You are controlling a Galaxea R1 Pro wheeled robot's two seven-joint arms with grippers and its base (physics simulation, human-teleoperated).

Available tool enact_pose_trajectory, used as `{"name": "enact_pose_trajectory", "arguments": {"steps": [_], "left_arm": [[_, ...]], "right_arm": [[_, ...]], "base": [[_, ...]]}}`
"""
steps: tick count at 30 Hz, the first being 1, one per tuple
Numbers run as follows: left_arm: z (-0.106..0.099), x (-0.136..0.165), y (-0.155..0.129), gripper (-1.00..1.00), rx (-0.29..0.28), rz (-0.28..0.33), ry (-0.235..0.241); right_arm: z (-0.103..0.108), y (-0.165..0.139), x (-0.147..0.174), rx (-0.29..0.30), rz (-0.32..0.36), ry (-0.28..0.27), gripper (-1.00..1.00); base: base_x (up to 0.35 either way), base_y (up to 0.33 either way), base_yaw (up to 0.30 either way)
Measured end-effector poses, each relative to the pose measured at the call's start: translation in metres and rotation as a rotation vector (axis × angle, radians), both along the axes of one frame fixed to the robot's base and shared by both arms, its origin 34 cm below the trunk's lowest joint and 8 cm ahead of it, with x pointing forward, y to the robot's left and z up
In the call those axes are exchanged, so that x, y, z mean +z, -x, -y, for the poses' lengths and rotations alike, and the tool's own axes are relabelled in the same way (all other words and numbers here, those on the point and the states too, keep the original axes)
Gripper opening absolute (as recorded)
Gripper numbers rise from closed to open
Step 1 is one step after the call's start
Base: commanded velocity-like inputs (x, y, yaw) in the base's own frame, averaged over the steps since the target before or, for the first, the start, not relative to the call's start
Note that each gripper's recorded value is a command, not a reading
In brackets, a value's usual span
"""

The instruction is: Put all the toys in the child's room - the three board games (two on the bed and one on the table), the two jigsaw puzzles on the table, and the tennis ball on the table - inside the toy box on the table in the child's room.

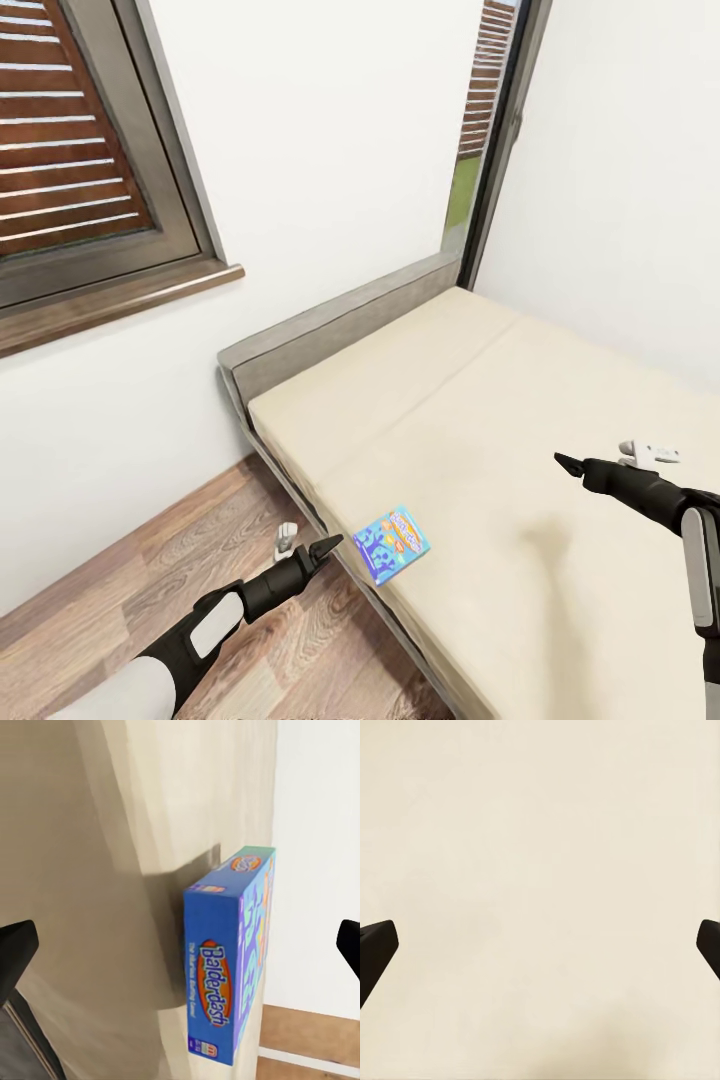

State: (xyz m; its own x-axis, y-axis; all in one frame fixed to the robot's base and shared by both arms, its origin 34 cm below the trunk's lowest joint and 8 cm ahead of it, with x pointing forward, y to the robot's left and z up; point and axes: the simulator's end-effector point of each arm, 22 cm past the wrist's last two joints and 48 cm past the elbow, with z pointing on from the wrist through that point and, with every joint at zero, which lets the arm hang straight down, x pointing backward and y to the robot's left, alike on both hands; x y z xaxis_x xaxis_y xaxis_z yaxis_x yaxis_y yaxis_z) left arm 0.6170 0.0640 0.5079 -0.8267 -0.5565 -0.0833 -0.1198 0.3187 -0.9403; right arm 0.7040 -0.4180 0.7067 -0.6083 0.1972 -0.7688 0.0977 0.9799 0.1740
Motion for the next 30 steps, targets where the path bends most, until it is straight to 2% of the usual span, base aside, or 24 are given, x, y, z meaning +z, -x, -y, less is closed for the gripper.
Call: {"name": "enact_pose_trajectory", "arguments": {"steps": [16,30], "left_arm": [[0.0011,-0.0014,0.0001,1.00,0.000,-0.002,0.003],[0.0014,-0.0015,0.0000,1.00,0.000,-0.003,0.004]], "right_arm": [[0.0004,0.0002,-0.0035,0.000,-0.006,0.001,1.00],[0.0000,0.0003,-0.0042,0.000,-0.007,0.000,1.00]], "base": [[0.000,0.000,-0.007],[0.000,0.000,-0.146]]}}
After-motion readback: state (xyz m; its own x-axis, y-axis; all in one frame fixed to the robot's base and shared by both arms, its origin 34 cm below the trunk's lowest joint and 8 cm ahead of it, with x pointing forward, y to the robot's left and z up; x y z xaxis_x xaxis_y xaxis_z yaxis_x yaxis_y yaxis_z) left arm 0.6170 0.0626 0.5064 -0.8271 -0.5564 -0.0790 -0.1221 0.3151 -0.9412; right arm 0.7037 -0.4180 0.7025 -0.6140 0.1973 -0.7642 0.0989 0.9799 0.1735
